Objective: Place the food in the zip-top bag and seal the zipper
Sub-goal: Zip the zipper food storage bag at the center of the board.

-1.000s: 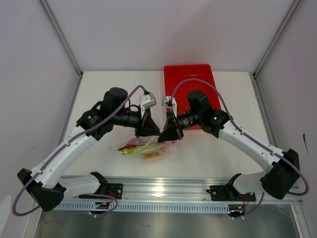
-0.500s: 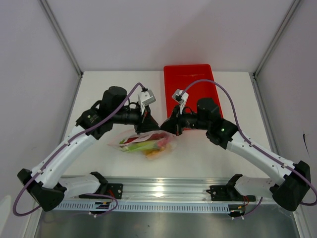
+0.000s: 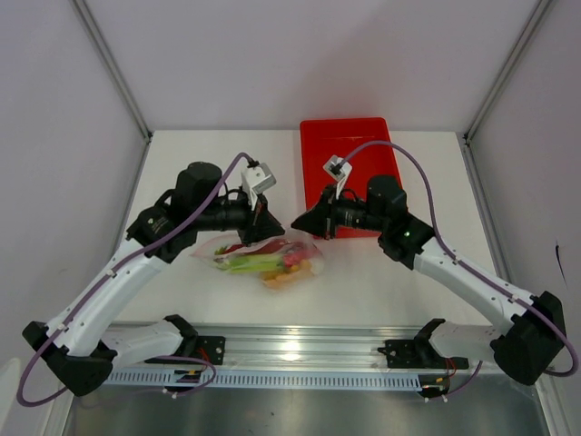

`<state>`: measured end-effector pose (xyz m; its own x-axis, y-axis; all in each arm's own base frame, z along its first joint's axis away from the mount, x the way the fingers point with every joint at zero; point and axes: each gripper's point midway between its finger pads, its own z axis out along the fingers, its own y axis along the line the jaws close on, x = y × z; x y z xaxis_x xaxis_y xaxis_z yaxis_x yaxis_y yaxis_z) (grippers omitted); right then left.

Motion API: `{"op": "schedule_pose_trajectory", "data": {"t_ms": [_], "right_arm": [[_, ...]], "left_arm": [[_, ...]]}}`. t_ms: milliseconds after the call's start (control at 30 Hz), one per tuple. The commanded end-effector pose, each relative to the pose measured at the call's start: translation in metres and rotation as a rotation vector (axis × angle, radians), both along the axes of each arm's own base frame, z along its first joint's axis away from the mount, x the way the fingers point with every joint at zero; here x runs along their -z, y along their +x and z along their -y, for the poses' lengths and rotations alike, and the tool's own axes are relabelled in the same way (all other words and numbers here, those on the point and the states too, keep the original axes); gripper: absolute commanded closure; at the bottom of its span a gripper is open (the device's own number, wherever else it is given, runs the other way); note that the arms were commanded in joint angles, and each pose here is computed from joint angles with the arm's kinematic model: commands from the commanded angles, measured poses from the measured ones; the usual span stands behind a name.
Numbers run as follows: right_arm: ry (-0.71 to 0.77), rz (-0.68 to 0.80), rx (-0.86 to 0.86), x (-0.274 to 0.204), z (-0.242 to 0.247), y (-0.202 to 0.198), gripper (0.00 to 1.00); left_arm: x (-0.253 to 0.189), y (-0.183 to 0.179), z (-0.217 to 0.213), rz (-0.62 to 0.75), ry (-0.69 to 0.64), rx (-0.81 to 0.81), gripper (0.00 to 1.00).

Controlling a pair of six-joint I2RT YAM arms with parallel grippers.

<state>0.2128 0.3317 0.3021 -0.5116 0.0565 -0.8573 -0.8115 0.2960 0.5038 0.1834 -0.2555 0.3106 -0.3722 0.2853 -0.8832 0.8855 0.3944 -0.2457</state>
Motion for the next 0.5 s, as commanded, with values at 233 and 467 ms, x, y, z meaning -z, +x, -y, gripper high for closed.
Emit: {"op": "schedule_pose_trajectory", "data": {"t_ms": [233,467], "right_arm": [[-0.140,0.220,-0.395,-0.018,0.014,-0.044,0.44],[-0.156,0.182,-0.537,-0.020,0.006,-0.051,0.63]], "left_arm": [[-0.017,-0.020,0.005,-0.049,-0.029,0.088,0.99],[-0.011,-0.024,0.008,-0.086,-0.022,0.119,0.99]]}}
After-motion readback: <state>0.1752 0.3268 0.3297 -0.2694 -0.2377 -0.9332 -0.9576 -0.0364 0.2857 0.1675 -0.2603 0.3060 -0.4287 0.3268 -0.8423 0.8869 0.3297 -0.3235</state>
